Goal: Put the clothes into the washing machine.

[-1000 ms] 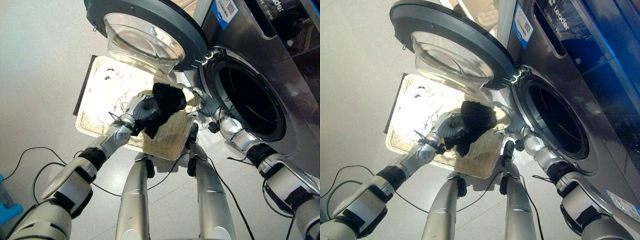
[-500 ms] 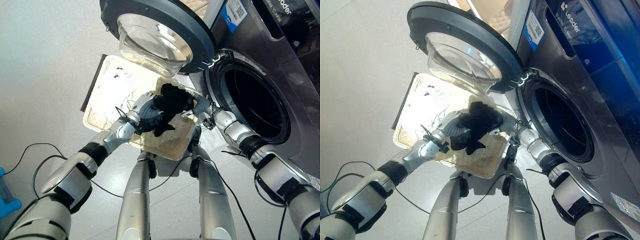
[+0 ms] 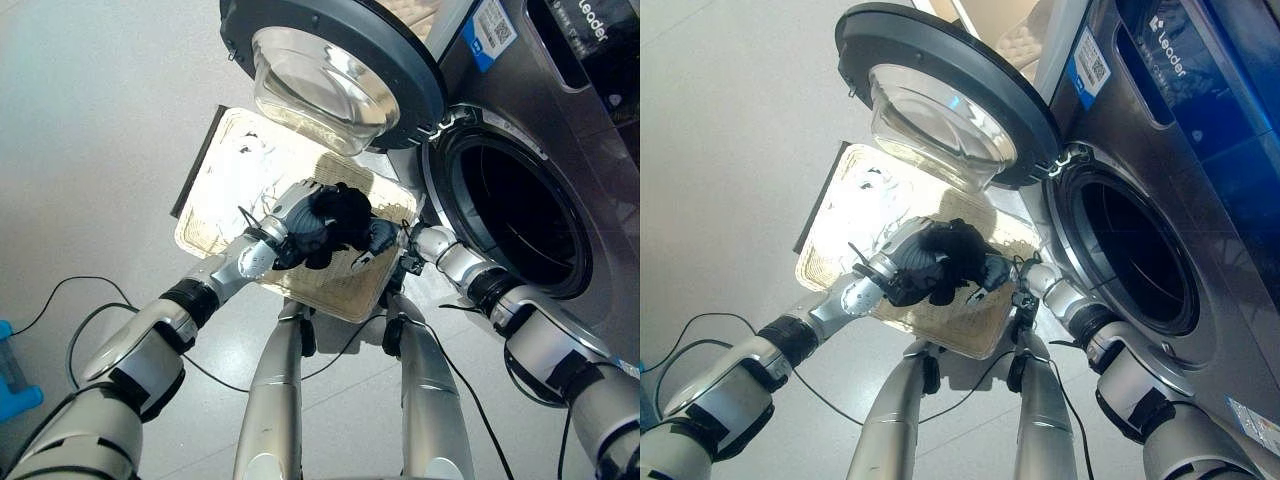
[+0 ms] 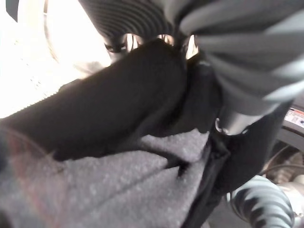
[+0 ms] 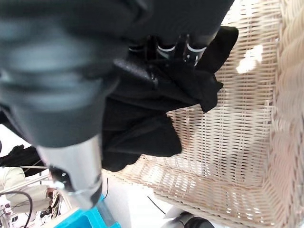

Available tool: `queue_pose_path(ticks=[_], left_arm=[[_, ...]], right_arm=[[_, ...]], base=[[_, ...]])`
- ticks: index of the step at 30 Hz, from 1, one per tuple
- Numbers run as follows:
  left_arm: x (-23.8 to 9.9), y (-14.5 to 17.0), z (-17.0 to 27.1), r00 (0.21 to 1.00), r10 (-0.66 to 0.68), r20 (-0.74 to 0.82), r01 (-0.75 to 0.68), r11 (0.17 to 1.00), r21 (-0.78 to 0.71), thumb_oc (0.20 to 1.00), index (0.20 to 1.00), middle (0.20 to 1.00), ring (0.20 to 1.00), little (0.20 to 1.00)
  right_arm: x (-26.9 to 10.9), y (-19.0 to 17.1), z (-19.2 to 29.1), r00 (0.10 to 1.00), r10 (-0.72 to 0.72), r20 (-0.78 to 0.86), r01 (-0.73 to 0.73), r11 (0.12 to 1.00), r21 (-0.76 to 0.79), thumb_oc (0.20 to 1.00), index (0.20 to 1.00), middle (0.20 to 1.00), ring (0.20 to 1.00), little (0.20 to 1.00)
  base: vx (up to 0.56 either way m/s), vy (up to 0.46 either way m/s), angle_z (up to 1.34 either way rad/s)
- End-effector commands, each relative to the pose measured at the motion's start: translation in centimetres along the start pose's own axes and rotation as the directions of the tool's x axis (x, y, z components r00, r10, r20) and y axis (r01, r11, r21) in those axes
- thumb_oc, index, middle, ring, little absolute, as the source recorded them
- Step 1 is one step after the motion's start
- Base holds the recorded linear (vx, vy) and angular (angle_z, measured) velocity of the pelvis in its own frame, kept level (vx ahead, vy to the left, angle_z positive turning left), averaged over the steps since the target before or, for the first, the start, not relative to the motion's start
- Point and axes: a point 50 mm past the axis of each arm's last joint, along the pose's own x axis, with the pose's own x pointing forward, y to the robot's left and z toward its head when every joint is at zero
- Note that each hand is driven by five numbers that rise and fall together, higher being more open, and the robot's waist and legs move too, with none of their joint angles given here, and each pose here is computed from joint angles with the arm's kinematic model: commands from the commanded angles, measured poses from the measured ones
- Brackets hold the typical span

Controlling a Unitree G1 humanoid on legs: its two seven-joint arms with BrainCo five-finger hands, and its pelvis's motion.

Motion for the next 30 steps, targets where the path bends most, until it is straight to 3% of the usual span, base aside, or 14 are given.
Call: queue_pose_path(ticks=[1,7,11,12,14,16,19,23,30], left_arm=[[2.7,2.2,4.3,0.972,0.143,0.189,-0.117,0.983,-0.140,0.200,0.200,0.200,0.200,0.200],[2.8,1.9,5.0,0.970,0.131,0.205,-0.089,0.976,-0.199,0.200,0.200,0.200,0.200,0.200],[3.1,1.5,5.9,0.966,0.126,0.227,-0.061,0.961,-0.270,0.200,0.200,0.200,0.200,0.200],[3.1,1.5,5.9,0.966,0.126,0.227,-0.061,0.961,-0.270,0.200,0.200,0.200,0.200,0.200],[3.1,1.3,6.2,0.964,0.142,0.225,-0.066,0.947,-0.315,0.200,0.200,0.200,0.200,0.200],[3.0,1.2,6.3,0.964,0.145,0.222,-0.067,0.944,-0.324,0.200,0.200,0.200,0.200,0.200],[2.9,0.9,6.5,0.965,0.164,0.203,-0.077,0.922,-0.379,0.200,0.200,0.200,0.200,0.200],[2.7,0.4,6.7,0.967,0.166,0.191,-0.072,0.904,-0.422,0.200,0.200,0.200,0.200,0.200],[2.3,0.0,7.2,0.961,0.185,0.204,-0.049,0.845,-0.532,0.200,0.200,0.200,0.200,0.200]], right_arm=[[0.2,-0.3,1.8,0.997,0.022,0.075,-0.019,0.999,-0.049,1.000,1.000,1.000,1.000,1.000],[0.6,-0.4,2.4,0.991,-0.087,0.104,0.086,0.996,0.020,1.000,1.000,1.000,1.000,1.000],[0.5,-1.8,3.0,0.940,-0.316,0.127,0.312,0.949,0.048,1.000,1.000,1.000,1.000,1.000],[0.5,-1.8,3.0,0.940,-0.316,0.127,0.312,0.949,0.048,1.000,1.000,1.000,1.000,1.000],[0.3,-2.5,3.0,0.886,-0.449,0.113,0.451,0.892,0.010,1.000,1.000,1.000,1.000,1.000],[0.2,-2.5,3.0,0.876,-0.468,0.113,0.471,0.882,0.006,1.000,1.000,1.000,1.000,1.000],[-0.4,-3.5,3.3,0.772,-0.621,0.136,0.632,0.773,-0.057,1.000,1.000,1.000,1.000,1.000],[-0.6,-3.8,3.7,0.732,-0.663,0.158,0.676,0.735,-0.048,1.000,1.000,1.000,1.000,1.000],[-0.2,-3.0,4.5,0.806,-0.551,0.214,0.559,0.828,0.027,1.000,1.000,1.000,1.000,1.000]], base=[[0.00,0.000,0.00],[0.00,0.000,0.00],[0.00,0.000,0.00],[0.00,0.000,0.00],[0.00,0.000,0.00],[0.00,0.000,0.00],[0.00,0.000,0.00],[0.00,0.000,0.00],[0.00,0.000,0.00]])
